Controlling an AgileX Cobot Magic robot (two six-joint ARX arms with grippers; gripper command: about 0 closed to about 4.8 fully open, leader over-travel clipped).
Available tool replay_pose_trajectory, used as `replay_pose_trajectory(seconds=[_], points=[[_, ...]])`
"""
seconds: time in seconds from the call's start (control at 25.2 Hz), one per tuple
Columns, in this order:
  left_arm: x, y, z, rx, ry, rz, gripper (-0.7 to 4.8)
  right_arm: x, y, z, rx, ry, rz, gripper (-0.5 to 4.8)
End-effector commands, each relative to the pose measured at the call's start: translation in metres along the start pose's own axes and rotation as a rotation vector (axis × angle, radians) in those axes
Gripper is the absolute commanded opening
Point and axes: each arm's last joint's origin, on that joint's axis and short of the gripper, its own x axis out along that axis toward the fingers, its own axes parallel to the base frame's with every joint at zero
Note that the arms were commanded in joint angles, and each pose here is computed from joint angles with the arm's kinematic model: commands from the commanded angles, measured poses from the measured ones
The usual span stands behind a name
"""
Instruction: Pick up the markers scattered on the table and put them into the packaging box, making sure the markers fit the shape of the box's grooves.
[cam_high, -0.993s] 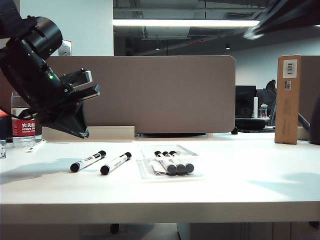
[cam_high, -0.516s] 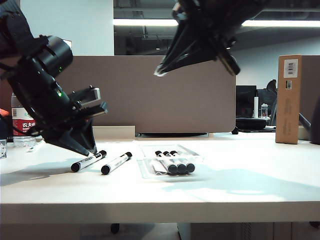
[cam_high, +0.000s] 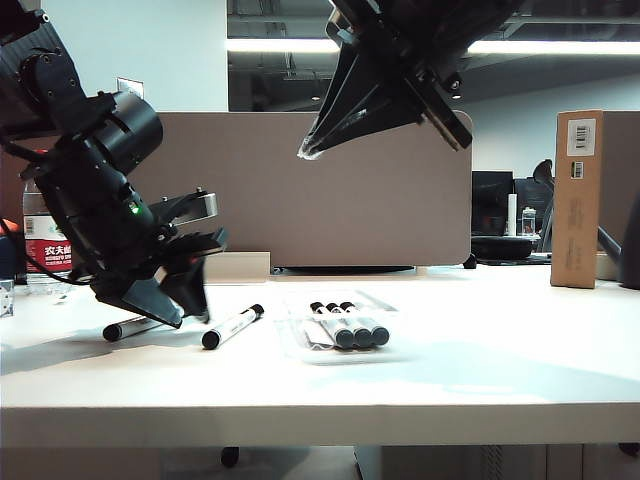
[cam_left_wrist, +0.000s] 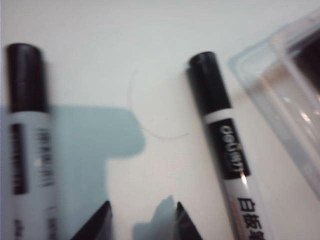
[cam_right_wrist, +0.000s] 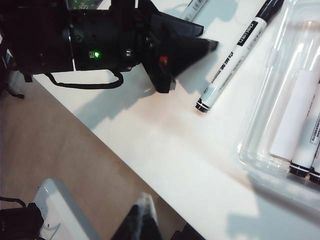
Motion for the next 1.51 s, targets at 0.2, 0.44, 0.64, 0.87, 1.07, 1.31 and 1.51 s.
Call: replay_pose_trajectory(seconds=[0.2,0.44,0.64,0.87,1.07,1.31,1.51], points=[[0.0,0.001,0.001,-0.018,0.026,0.003,1.89,-0.003,0.003,0.003,-0.021,-0.026,0.009,-0.06],[-0.013,-0.002,0.036,-0.018,-0.017,-0.005,1.89,-0.003,0.002,0.004,-0.021,-0.028,0.008,-0.06],[-0.02,-0.003,0.047,-0.01,0.009,0.024,1.89,-0.004,0.0,0.005,-0.017,-0.034,0.004,-0.06],[-0.02,0.0,0.041,-0.017,0.063,0.12,4.44,-0.004,0.0,0.006,-0.021,-0.041,0.007,-0.06],[-0.018,0.0,0.039,-0.019,0.081,0.121,4.25,-0.005,0.001,0.007,-0.03,-0.058,0.016,-0.06],[-0.008,0.004,0.033,-0.008,0.114,0.163,4.22,-0.005,0.001,0.008,-0.03,-0.058,0.017,-0.06],[0.001,0.006,0.027,-0.001,0.163,0.163,3.92,-0.005,0.001,0.007,-0.028,-0.056,0.016,-0.06]])
